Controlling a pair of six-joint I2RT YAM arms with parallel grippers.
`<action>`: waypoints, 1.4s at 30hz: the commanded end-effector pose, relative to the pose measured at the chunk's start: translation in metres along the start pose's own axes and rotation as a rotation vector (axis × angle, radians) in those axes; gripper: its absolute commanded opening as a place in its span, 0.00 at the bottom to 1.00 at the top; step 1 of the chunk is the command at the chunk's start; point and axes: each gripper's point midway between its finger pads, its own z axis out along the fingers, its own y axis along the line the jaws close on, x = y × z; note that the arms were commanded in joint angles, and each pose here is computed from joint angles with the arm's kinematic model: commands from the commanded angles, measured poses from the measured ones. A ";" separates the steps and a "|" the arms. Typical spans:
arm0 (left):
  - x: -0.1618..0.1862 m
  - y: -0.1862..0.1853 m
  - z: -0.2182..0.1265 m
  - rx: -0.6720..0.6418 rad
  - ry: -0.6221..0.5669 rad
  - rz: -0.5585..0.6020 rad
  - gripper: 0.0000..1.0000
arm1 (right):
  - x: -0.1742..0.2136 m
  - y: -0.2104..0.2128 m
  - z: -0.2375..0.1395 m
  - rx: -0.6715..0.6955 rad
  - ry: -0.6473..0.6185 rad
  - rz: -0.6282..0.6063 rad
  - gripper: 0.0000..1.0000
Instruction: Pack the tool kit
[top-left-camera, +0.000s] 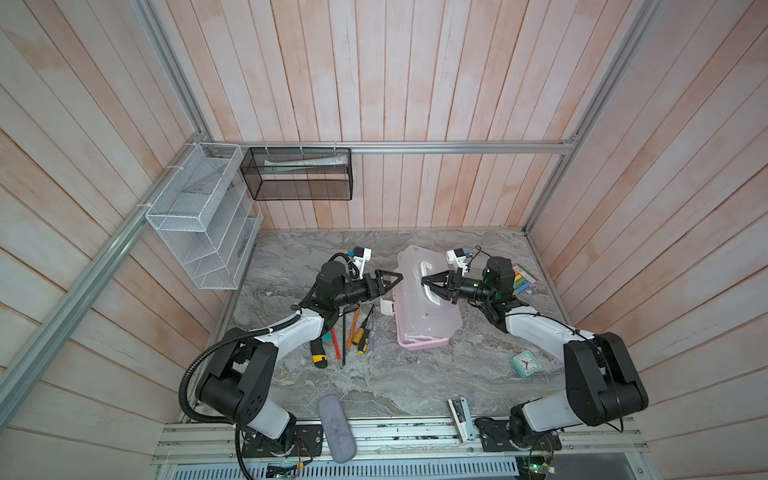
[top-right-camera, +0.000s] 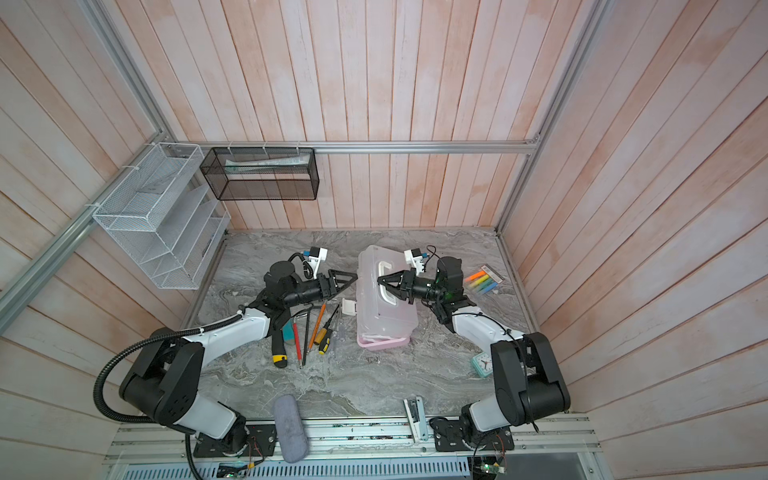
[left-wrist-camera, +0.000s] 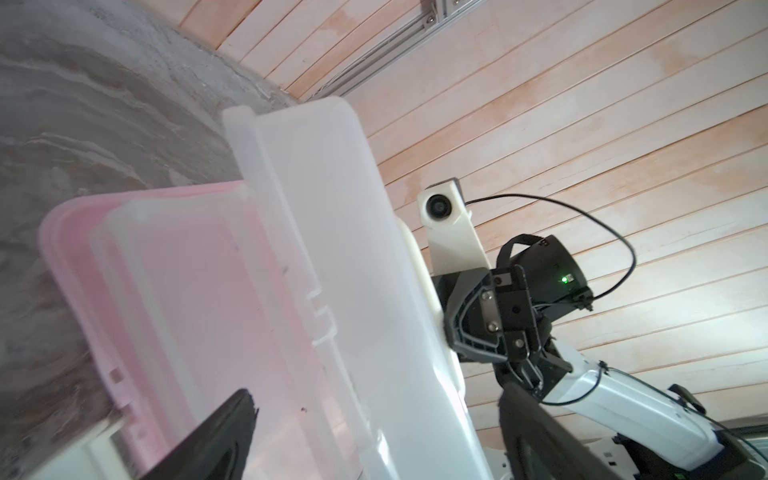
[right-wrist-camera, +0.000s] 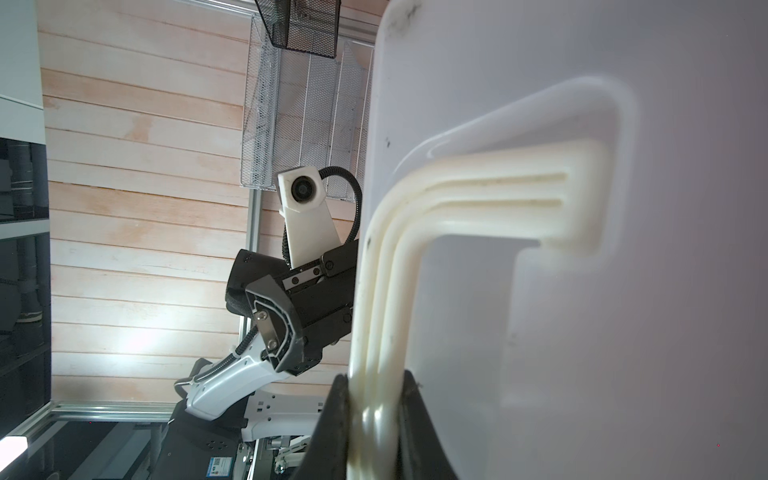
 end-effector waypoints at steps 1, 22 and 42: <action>-0.005 -0.024 0.013 0.115 0.030 0.023 0.94 | 0.002 0.031 -0.001 -0.100 0.021 -0.132 0.00; 0.001 -0.038 0.059 0.167 0.105 0.039 0.93 | -0.005 -0.022 -0.007 0.102 -0.026 -0.164 0.47; 0.005 -0.070 0.147 0.254 0.209 0.053 0.93 | -0.037 -0.044 -0.147 0.384 -0.572 -0.112 0.60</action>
